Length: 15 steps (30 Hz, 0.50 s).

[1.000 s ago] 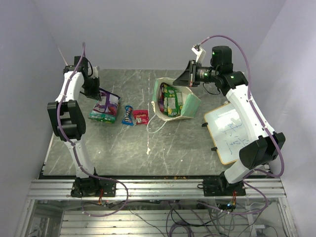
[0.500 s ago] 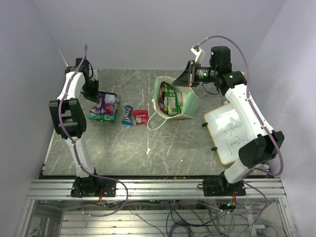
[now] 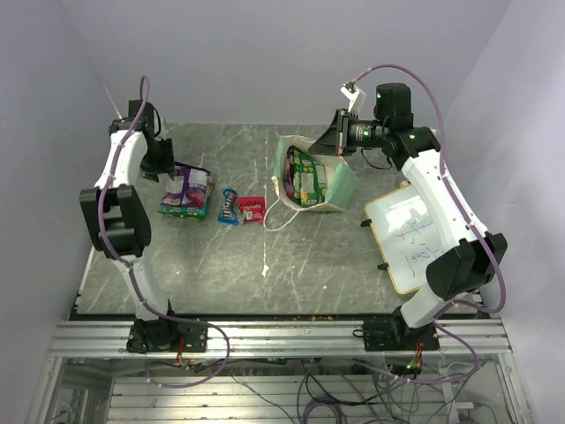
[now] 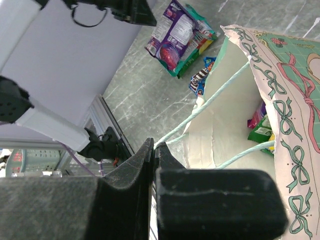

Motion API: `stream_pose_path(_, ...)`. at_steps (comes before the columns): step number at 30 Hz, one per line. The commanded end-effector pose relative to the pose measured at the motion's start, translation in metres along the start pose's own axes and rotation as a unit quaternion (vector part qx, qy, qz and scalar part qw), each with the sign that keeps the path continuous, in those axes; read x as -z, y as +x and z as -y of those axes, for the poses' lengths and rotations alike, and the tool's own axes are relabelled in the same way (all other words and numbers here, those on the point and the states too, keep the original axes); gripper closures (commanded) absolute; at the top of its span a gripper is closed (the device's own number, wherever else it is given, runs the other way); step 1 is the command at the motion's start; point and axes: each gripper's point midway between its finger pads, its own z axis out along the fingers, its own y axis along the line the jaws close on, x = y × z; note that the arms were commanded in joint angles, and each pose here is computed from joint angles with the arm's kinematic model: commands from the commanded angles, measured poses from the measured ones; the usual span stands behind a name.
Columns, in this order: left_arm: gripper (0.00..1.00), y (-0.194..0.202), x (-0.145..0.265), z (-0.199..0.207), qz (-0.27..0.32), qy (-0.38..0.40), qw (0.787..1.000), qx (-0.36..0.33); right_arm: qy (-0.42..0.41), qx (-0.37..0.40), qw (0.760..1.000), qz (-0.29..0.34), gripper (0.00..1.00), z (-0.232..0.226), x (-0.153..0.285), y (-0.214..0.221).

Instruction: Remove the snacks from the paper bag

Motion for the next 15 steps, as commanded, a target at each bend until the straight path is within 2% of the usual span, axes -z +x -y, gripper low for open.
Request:
stream_pose_path(1,0.43,-0.031,0.08,-0.002,0.137,-0.012,0.988,0.069,-0.009,0.013,1.0,0.009,1.0,-0.01,0.004,-0.007)
stream_pose_path(3,0.42,-0.029,0.101,0.023,0.174,0.029,0.981,0.086,-0.011,0.012,1.0,0.011,1.0,-0.011,0.005,-0.006)
stream_pose_path(7,0.41,-0.008,0.144,0.125,0.231,0.139,0.961,0.054,-0.018,0.015,1.0,0.011,1.0,-0.013,0.003,-0.003)
stream_pose_path(11,0.41,0.03,0.179,0.219,0.257,0.248,0.932,0.055,-0.04,0.025,0.999,0.002,1.0,-0.023,-0.002,0.007)
stream_pose_path(15,0.41,0.064,0.206,0.287,0.271,0.33,0.904,0.033,-0.081,0.052,0.995,-0.013,1.0,-0.05,-0.01,0.022)
